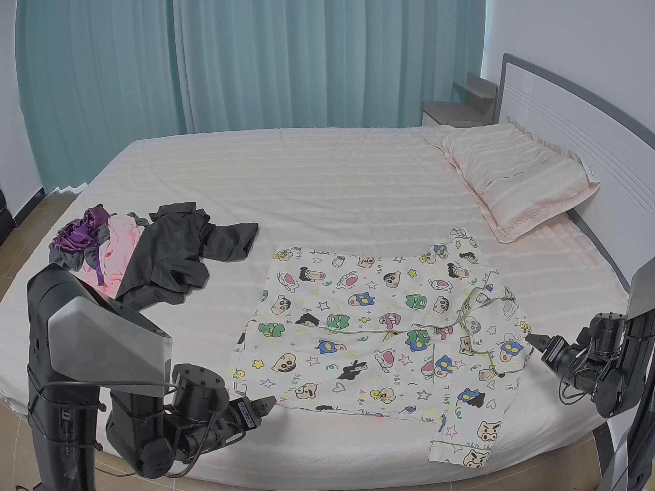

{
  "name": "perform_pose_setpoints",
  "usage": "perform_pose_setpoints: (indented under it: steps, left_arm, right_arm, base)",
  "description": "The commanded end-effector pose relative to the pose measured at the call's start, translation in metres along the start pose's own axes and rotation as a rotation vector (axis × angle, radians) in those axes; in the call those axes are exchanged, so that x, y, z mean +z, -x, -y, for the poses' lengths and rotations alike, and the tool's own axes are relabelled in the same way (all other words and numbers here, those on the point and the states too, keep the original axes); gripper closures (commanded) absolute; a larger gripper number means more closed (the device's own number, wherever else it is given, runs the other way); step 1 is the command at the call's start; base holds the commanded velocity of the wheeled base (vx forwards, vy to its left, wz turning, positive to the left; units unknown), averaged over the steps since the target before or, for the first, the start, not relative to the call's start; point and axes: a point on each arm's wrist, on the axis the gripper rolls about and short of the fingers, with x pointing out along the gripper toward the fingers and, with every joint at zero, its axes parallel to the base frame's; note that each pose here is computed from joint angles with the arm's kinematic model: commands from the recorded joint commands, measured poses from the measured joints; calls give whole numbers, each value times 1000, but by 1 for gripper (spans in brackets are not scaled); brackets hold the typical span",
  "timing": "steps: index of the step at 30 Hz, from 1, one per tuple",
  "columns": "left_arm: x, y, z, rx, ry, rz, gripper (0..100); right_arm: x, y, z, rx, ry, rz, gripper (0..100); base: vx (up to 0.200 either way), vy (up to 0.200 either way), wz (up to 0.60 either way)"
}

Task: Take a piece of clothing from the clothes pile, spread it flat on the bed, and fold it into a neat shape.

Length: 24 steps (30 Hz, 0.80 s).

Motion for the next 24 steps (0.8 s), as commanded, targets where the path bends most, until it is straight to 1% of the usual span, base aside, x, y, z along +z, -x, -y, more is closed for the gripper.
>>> perform_pose_setpoints:
  steps: [1,4,6,7,9,14,18,19,22,24]
  left_arm:
    - [-1,-20,5,56,-3,16,0]
    - [4,-29,9,72,2,27,0]
    - [17,-39,11,84,22,84,0]
    - [20,-42,11,91,29,96,0]
    - [22,-44,11,93,33,98,0]
    - [22,-49,12,135,23,64,0]
    - [27,-53,12,139,33,77,0]
    - [31,-55,10,143,41,89,100]
    - [36,-55,7,152,53,104,100]
    - [37,-55,6,155,56,108,100]
  right_arm:
    - [-12,0,-9,1,-35,-24,0]
    - [-14,0,-13,4,-55,-25,0]
    - [-15,0,-14,7,-59,-27,0]
    - [-15,0,-14,7,-59,-25,0]
    - [-15,1,-13,4,-60,-27,0]
    - [-20,4,-10,-20,-61,-50,0]
    - [-23,8,-7,-36,-60,-69,0]
    - [-25,10,-6,-43,-58,-77,0]
    - [-28,14,-5,-54,-47,-94,0]
    - [-30,17,-3,-58,-26,-112,0]
  base:
    - [0,0,0]
    - [0,0,0]
    - [0,0,0]
    - [0,0,0]
    - [0,0,0]
    - [0,0,0]
    - [0,0,0]
    - [0,0,0]
    - [0,0,0]
    - [0,0,0]
